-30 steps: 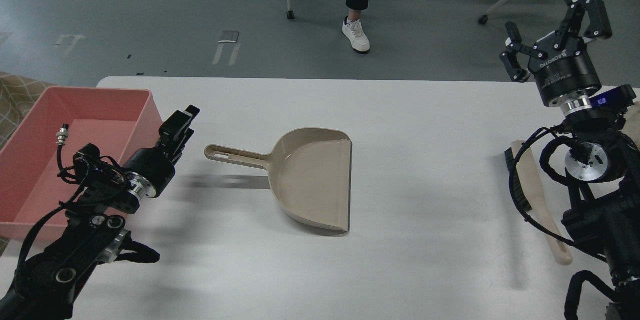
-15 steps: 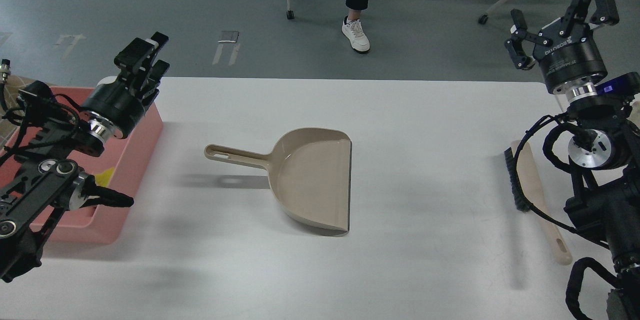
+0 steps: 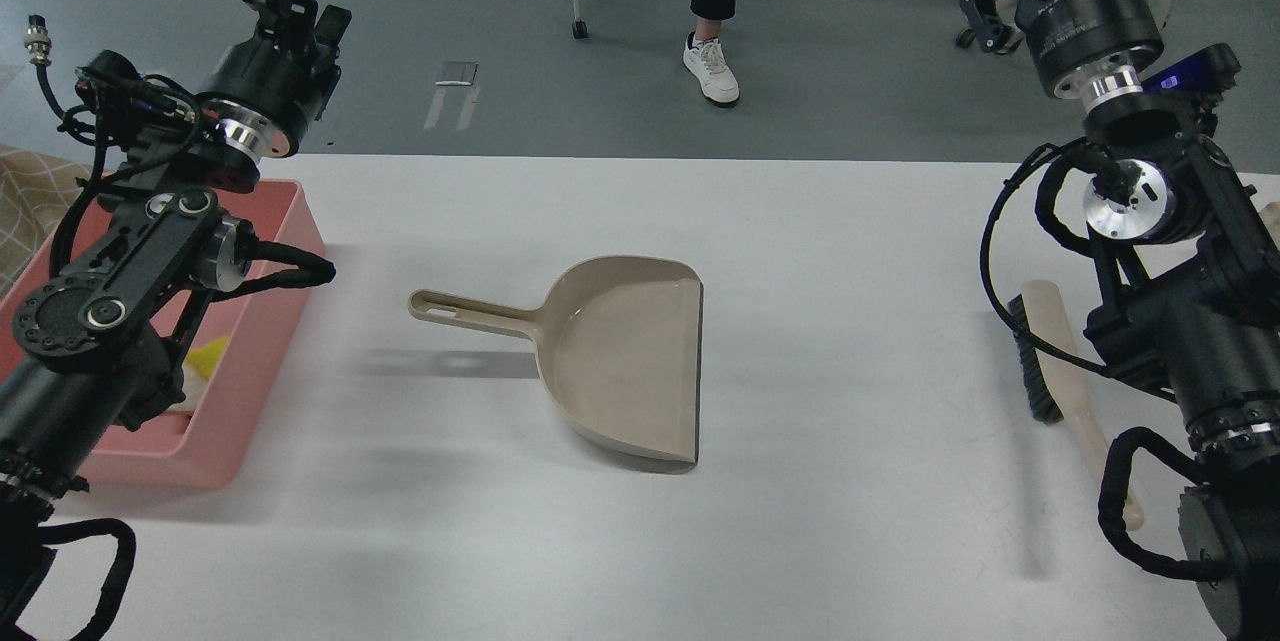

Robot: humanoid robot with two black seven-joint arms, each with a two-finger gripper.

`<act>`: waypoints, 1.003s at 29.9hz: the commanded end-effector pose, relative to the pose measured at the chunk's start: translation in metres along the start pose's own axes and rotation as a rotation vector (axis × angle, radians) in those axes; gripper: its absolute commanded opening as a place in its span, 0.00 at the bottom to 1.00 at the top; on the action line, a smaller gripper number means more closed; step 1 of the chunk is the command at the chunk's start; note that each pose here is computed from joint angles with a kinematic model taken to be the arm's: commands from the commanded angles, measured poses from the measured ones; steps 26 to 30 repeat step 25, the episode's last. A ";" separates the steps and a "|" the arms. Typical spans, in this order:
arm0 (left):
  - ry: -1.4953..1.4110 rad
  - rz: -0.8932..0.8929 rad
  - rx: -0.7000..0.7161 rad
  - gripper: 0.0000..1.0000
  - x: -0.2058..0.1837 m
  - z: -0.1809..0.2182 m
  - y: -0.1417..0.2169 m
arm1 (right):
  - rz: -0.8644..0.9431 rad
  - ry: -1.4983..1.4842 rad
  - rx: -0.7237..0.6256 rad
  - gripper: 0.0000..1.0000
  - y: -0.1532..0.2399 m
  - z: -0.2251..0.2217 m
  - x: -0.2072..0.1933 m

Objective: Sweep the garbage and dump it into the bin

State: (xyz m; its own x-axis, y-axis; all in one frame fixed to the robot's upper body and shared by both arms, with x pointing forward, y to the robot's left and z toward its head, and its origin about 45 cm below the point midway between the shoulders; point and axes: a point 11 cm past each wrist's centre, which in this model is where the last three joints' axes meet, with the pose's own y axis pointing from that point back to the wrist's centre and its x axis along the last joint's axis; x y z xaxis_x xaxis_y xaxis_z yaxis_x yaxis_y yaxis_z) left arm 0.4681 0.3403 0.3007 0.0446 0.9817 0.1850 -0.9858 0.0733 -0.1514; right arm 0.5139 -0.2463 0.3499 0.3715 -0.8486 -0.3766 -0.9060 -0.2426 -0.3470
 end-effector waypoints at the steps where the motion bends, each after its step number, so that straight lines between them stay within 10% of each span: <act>1: 0.043 0.017 0.020 0.84 -0.012 -0.006 -0.015 | -0.010 -0.017 0.004 1.00 -0.015 -0.001 -0.014; 11: 0.538 0.065 0.088 0.84 -0.058 -0.023 -0.032 | 0.032 -0.020 -0.033 1.00 -0.031 0.000 -0.012; 30: 0.618 0.019 0.118 0.84 -0.091 -0.032 -0.034 | 0.097 -0.009 -0.049 1.00 -0.028 0.006 -0.001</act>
